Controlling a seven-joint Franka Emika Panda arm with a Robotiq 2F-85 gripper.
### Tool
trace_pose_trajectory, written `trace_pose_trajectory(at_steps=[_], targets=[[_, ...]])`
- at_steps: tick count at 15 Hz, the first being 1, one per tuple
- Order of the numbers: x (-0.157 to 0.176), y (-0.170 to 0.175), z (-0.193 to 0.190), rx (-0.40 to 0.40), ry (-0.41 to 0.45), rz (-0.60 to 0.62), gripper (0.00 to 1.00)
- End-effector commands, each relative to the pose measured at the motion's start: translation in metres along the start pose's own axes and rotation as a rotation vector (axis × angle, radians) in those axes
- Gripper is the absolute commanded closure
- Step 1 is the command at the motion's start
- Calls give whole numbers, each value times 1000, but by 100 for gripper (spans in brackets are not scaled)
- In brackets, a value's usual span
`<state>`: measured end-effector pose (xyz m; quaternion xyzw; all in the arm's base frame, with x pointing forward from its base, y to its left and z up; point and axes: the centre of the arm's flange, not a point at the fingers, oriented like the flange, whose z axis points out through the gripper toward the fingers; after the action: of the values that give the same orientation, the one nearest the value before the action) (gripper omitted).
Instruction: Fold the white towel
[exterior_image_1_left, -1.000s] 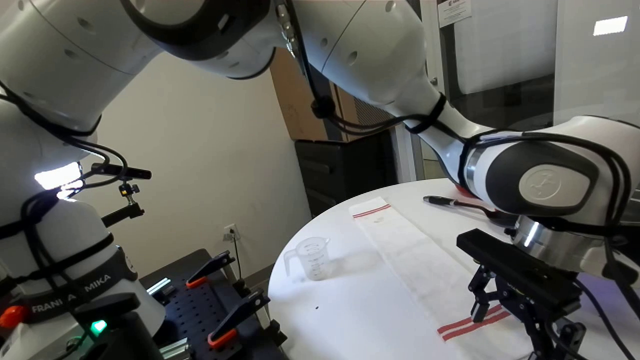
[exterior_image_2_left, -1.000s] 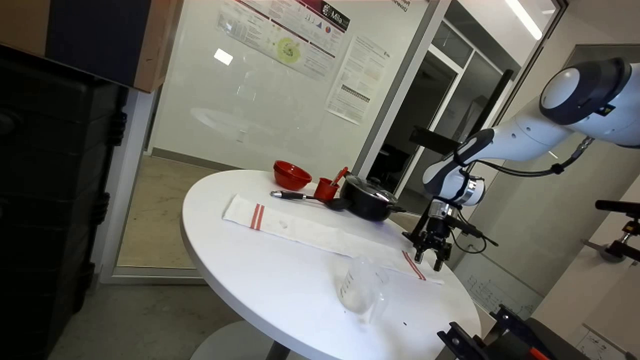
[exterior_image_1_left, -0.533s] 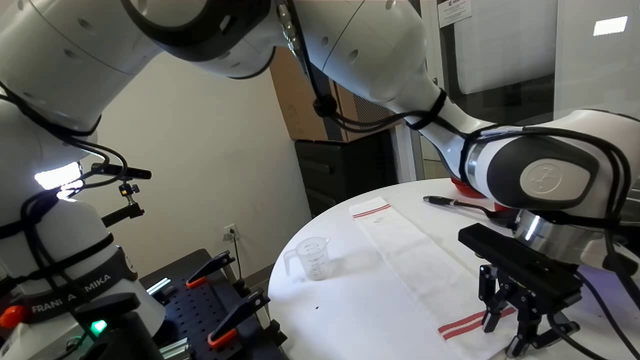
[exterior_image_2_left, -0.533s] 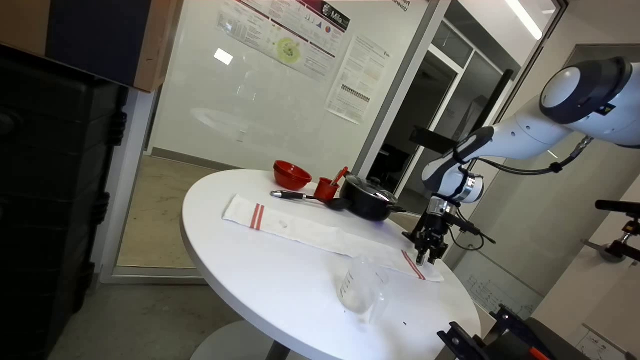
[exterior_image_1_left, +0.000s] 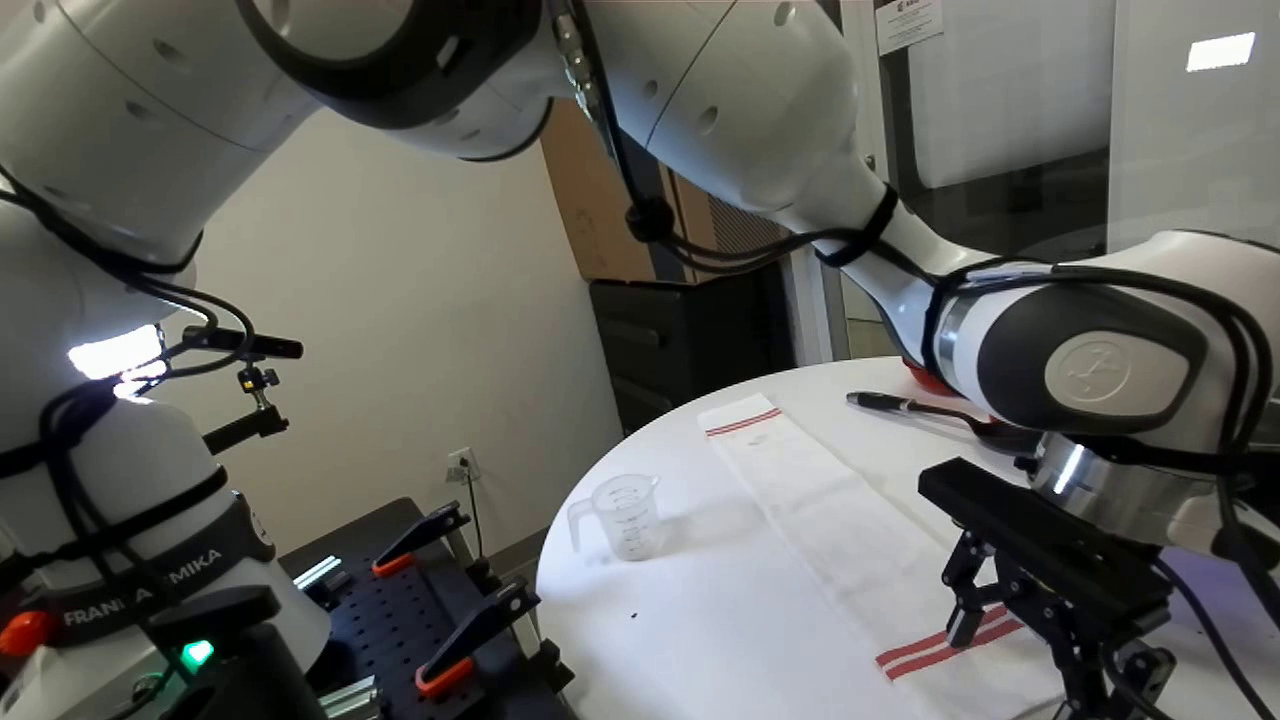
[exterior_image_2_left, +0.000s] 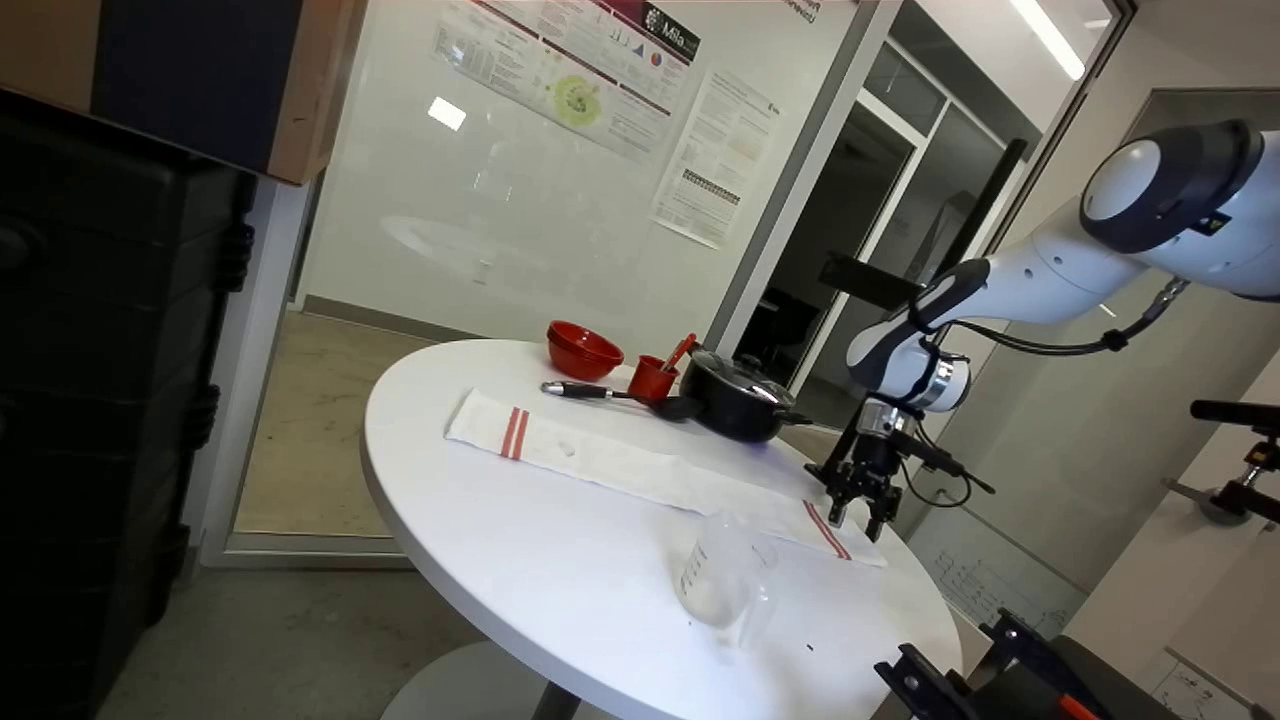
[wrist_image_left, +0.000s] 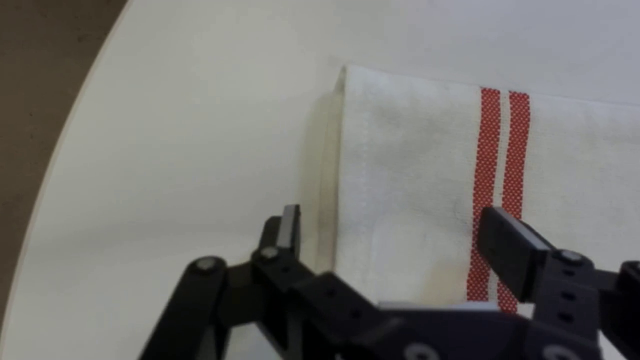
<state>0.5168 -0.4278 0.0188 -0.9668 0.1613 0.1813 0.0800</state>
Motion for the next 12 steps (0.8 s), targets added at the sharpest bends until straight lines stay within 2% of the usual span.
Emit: trace_pose_trajectory(at_steps=[1, 3, 5, 12], targets=[[2, 4, 5, 47, -4, -15, 0], [2, 3, 6, 53, -3, -13, 0], [1, 1, 7, 60, -1, -13, 26], [0, -6, 3, 99, 13, -22, 79]])
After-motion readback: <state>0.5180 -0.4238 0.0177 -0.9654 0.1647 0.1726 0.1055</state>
